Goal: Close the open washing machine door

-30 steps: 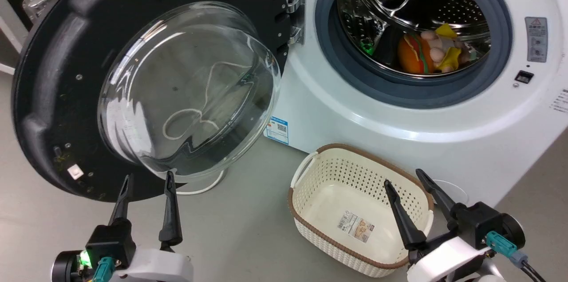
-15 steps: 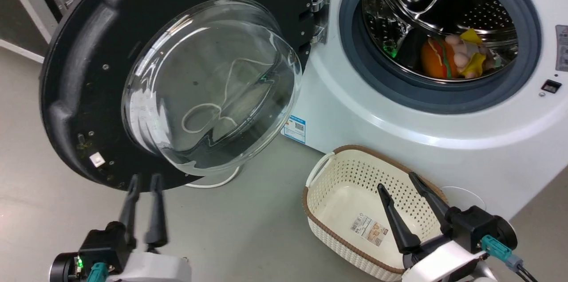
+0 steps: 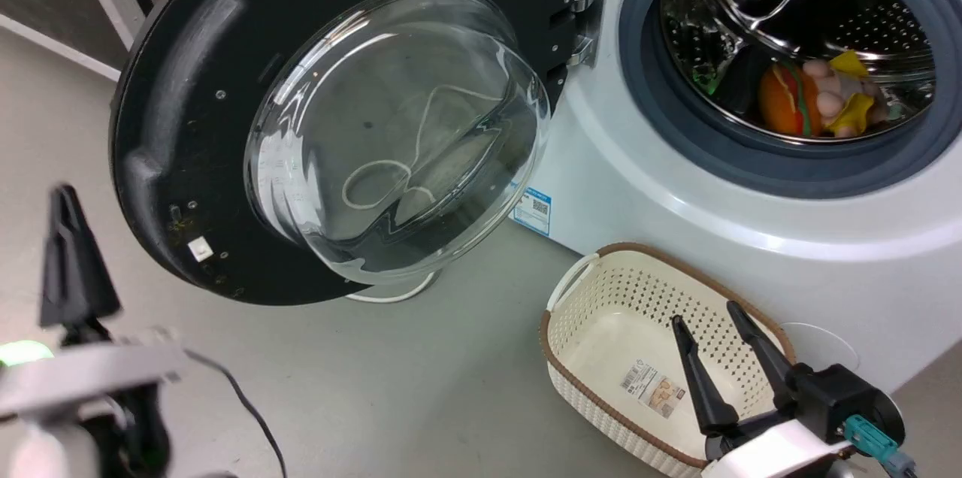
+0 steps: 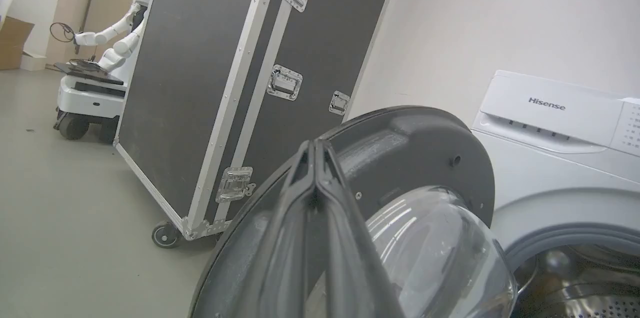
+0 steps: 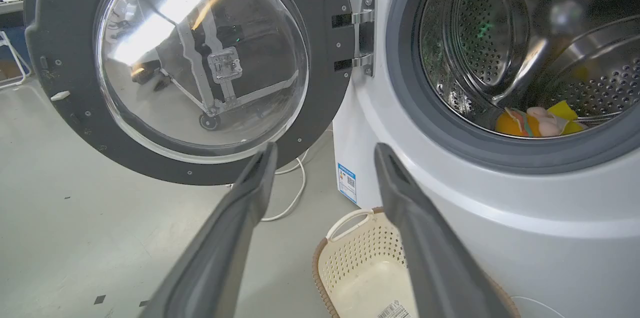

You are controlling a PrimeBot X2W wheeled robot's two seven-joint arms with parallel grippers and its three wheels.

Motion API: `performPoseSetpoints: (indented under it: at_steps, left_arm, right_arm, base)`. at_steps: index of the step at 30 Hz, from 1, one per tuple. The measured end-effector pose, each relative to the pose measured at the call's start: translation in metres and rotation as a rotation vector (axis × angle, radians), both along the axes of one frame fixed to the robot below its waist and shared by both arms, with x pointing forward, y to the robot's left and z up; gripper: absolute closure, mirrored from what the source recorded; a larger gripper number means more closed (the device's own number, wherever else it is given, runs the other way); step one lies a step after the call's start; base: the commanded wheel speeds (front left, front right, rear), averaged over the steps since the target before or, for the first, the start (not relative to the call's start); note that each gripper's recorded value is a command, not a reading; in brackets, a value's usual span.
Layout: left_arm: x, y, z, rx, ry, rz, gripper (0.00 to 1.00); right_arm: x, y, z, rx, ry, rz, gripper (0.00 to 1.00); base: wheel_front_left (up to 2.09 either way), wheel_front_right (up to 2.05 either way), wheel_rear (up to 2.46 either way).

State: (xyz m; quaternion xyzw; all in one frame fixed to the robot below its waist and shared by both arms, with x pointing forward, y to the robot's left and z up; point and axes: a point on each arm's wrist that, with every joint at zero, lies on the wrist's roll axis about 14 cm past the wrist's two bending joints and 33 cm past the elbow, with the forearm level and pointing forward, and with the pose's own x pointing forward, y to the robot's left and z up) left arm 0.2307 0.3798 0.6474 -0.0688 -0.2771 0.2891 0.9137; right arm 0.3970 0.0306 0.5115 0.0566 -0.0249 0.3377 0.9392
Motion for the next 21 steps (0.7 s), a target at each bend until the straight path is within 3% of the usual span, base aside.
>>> performPoseSetpoints:
  at_steps: [4, 9, 16, 17, 21]
  left_arm:
    - [0.007, 0.036, 0.013, -0.117, -0.057, -0.024, 1.0]
    - [0.019, 0.084, 0.016, -0.235, 0.033, -0.028, 1.0]
    - [0.047, 0.121, -0.02, -0.676, 0.021, -0.099, 1.0]
    - [0.056, 0.126, -0.034, -0.848, 0.0, -0.141, 1.0]
    - [0.069, 0.129, -0.041, -0.997, -0.073, -0.169, 1.0]
  right_arm:
    - [0.002, 0.0, -0.003, 0.009, 0.004, -0.001, 0.0]
    - [0.005, 0.004, -0.008, 0.02, 0.015, 0.007, 0.0]
    - [0.002, 0.01, -0.018, 0.044, 0.048, 0.036, 0.0]
    - [0.001, 0.01, -0.021, 0.047, 0.055, 0.046, 0.0]
    - [0.004, 0.006, -0.022, 0.048, 0.056, 0.042, 0.0]
  base:
    - [0.0, 0.0, 0.0]
    - [0.0, 0.0, 0.0]
    - [0.0, 0.0, 0.0]
    - [0.0, 0.0, 0.0]
    - [0.0, 0.0, 0.0]
